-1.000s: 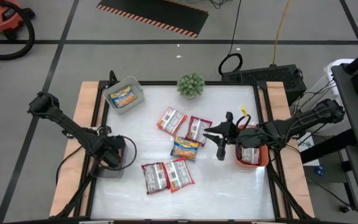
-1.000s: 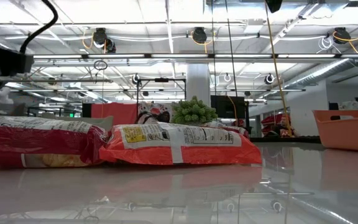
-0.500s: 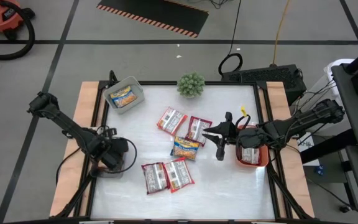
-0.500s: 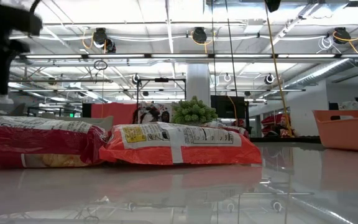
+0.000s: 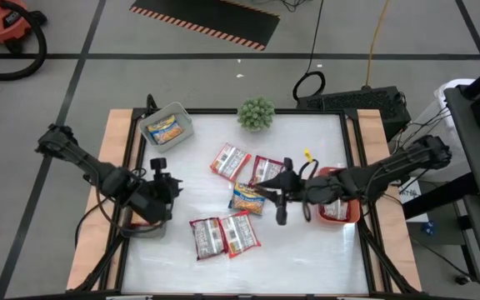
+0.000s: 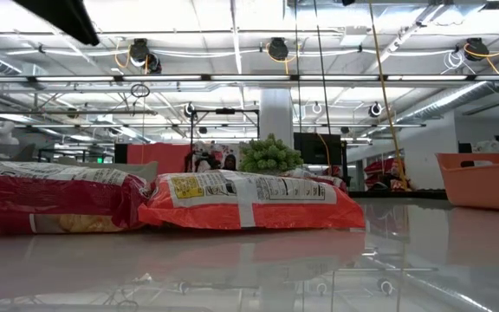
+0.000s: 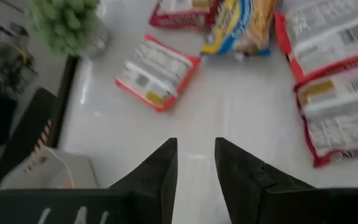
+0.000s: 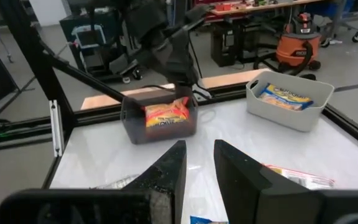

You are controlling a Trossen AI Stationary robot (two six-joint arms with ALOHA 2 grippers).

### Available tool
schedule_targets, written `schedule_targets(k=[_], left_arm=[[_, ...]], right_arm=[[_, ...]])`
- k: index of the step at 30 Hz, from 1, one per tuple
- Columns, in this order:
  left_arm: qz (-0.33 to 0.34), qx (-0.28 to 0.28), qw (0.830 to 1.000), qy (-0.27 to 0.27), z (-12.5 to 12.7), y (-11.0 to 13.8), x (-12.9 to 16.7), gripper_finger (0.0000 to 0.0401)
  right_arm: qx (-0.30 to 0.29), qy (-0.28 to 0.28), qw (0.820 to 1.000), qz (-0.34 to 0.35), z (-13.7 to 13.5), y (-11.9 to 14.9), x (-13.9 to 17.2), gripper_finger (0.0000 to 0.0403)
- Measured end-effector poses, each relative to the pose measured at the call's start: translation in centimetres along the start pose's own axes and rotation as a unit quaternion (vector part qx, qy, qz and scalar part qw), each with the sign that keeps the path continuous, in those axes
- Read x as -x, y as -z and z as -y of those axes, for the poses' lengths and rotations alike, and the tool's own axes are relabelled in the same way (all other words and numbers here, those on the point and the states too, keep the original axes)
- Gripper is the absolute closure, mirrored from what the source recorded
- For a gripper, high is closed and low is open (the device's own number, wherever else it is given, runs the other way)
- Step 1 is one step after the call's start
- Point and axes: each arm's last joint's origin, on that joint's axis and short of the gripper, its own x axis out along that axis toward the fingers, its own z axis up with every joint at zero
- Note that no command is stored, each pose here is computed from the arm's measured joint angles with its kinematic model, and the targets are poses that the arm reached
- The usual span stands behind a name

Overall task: Sort Maruchan noodles
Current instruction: Put the red bag into the orange bin

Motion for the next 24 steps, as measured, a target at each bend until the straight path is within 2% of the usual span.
schedule_targets(k=[8,16,24], left_arm=[[0.049,0.001,0.999,0.000,-0.9,-0.7,-0.3,0.0288],[0.051,-0.006,0.999,0.000,-0.9,-0.7,-0.3,0.0288],[0.042,-0.014,0.999,-0.003,-0.9,-0.5,-0.3,0.0288]], right_arm=[[0.019,-0.015,0.998,-0.053,-1.1,-0.1,-3.2,0.0323],[0.040,-0.008,0.990,-0.138,-2.9,-0.4,-6.4,0.0323],[0.086,-0.048,0.971,-0.216,-2.9,1.8,-8.4,0.0323]])
